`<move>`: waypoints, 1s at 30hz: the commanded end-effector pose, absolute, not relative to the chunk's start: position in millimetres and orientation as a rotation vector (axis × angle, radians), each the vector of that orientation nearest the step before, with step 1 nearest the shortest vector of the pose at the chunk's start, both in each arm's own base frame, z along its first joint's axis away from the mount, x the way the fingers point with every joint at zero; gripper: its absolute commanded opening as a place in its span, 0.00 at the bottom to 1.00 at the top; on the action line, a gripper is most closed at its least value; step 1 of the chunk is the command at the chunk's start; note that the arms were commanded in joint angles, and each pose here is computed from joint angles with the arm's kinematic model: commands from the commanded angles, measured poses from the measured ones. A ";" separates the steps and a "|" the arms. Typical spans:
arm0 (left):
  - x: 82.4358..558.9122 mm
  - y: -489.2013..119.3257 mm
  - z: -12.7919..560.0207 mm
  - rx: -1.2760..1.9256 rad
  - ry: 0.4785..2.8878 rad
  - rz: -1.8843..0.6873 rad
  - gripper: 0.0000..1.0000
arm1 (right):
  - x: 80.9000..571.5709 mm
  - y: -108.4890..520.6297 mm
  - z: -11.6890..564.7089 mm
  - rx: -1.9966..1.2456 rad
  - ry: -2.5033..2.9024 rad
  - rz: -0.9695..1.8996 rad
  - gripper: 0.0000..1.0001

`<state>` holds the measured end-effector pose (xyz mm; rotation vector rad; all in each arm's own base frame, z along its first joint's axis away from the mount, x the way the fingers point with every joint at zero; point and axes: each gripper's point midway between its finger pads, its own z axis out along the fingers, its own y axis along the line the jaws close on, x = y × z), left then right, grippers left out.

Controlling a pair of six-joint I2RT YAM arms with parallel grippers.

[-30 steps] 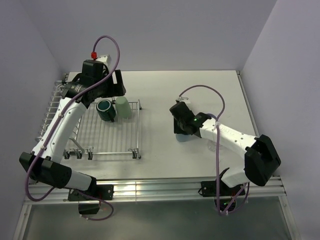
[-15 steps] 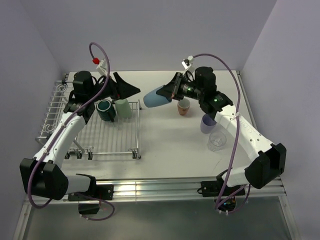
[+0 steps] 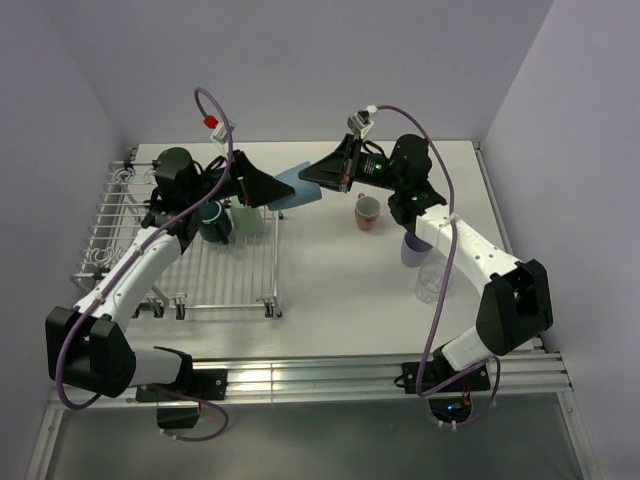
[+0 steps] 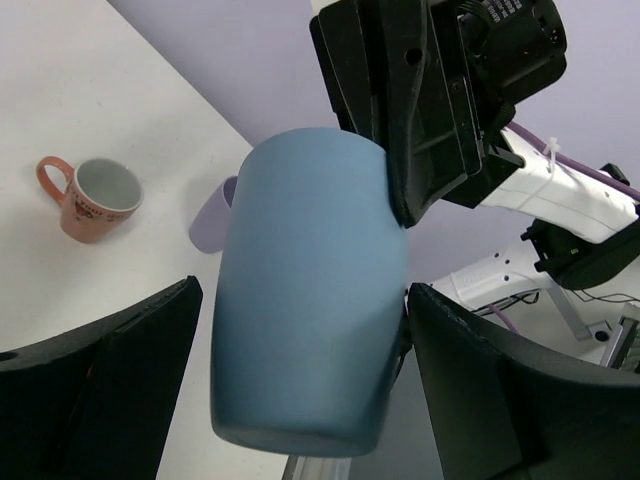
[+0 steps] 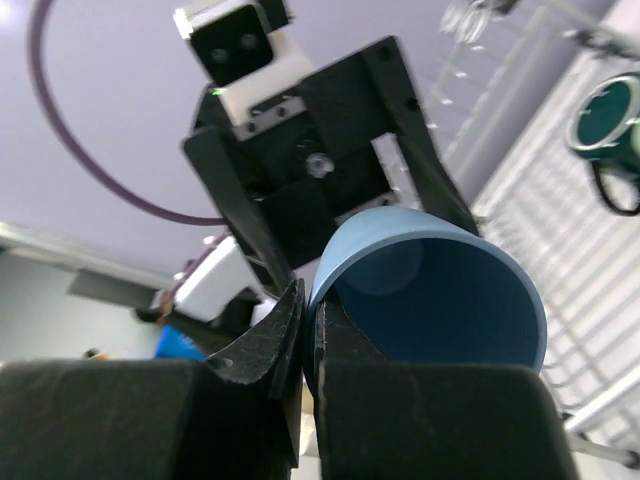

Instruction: Load the cups into the dish rack

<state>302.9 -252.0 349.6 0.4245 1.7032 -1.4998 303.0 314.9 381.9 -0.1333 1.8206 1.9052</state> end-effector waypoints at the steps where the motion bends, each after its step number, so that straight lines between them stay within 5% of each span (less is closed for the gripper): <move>1: 296.6 -257.9 363.7 0.517 1.629 -1.500 0.91 | 284.2 309.5 415.6 -0.236 1.680 2.030 0.00; 22: 278.0 -254.1 375.6 0.537 1.601 -1.505 0.83 | 295.9 301.1 416.8 -0.191 1.634 2.042 0.00; 25: 278.6 -253.7 375.8 0.529 1.603 -1.500 0.74 | 296.4 301.3 414.5 -0.193 1.636 2.036 0.00; 30: 279.0 -256.2 380.4 0.533 1.609 -1.502 0.23 | 300.7 301.1 408.7 -0.174 1.646 2.012 0.00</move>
